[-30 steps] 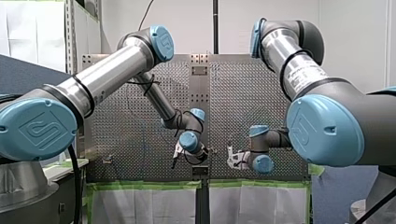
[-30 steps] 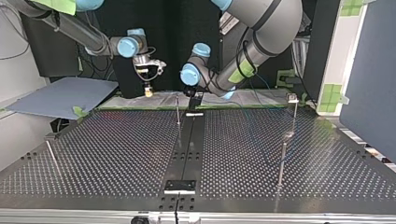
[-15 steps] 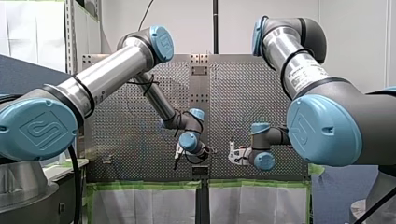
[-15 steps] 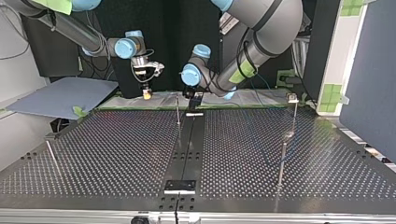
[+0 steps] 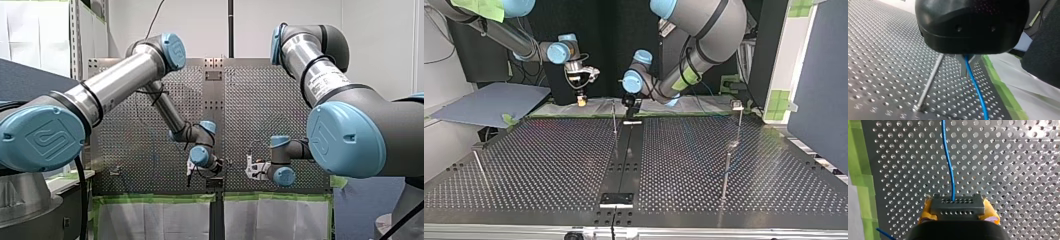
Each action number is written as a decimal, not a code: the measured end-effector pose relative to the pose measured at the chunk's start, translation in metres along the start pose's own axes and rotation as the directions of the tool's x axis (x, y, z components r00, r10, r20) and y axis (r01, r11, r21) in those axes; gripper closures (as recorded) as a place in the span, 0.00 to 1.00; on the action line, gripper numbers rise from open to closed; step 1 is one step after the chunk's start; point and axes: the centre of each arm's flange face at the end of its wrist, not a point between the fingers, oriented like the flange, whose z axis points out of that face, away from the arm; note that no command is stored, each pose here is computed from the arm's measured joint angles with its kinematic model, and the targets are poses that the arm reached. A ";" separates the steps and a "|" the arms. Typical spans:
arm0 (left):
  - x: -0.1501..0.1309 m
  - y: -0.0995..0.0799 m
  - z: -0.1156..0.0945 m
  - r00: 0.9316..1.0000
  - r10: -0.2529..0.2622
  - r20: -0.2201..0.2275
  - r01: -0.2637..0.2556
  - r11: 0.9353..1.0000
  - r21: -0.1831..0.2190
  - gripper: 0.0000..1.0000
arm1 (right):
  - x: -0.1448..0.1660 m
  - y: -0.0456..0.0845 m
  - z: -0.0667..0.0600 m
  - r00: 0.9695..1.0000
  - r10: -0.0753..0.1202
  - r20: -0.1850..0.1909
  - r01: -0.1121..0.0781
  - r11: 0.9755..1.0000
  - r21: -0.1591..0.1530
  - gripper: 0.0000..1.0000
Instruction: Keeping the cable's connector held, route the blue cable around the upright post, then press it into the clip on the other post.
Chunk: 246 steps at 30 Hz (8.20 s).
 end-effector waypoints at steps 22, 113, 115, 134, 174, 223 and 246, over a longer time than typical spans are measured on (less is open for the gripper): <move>0.000 0.020 0.009 1.000 -0.013 0.001 0.013 1.000 -0.015 1.00 | 0.000 0.027 0.025 1.000 0.007 -0.006 -0.007 1.000 -0.014 1.00; -0.017 0.100 0.073 0.961 -0.266 0.069 0.265 0.964 0.033 1.00 | 0.021 0.110 0.095 0.996 0.021 -0.083 -0.032 0.992 -0.126 1.00; -0.017 0.101 0.073 0.961 -0.266 0.070 0.265 0.964 0.031 1.00 | 0.016 0.110 0.098 0.997 0.024 -0.074 -0.033 0.992 -0.125 1.00; -0.023 0.081 0.066 0.992 -0.115 0.052 0.111 0.991 0.071 0.09 | 0.004 0.112 0.102 1.000 0.016 -0.011 -0.018 0.991 -0.130 1.00; -0.012 0.008 -0.048 0.997 0.044 -0.059 -0.028 0.969 0.245 0.00 | 0.004 0.109 0.099 0.999 -0.003 0.035 0.007 0.992 -0.127 1.00; 0.010 -0.023 -0.065 0.967 -0.232 0.103 0.198 0.944 0.263 0.00 | 0.005 0.106 0.099 0.999 -0.004 0.037 0.009 0.992 -0.124 1.00; 0.017 -0.017 -0.069 0.980 -0.190 0.056 0.173 0.960 0.219 0.00 | 0.005 0.105 0.099 0.999 -0.004 0.039 0.009 0.993 -0.122 1.00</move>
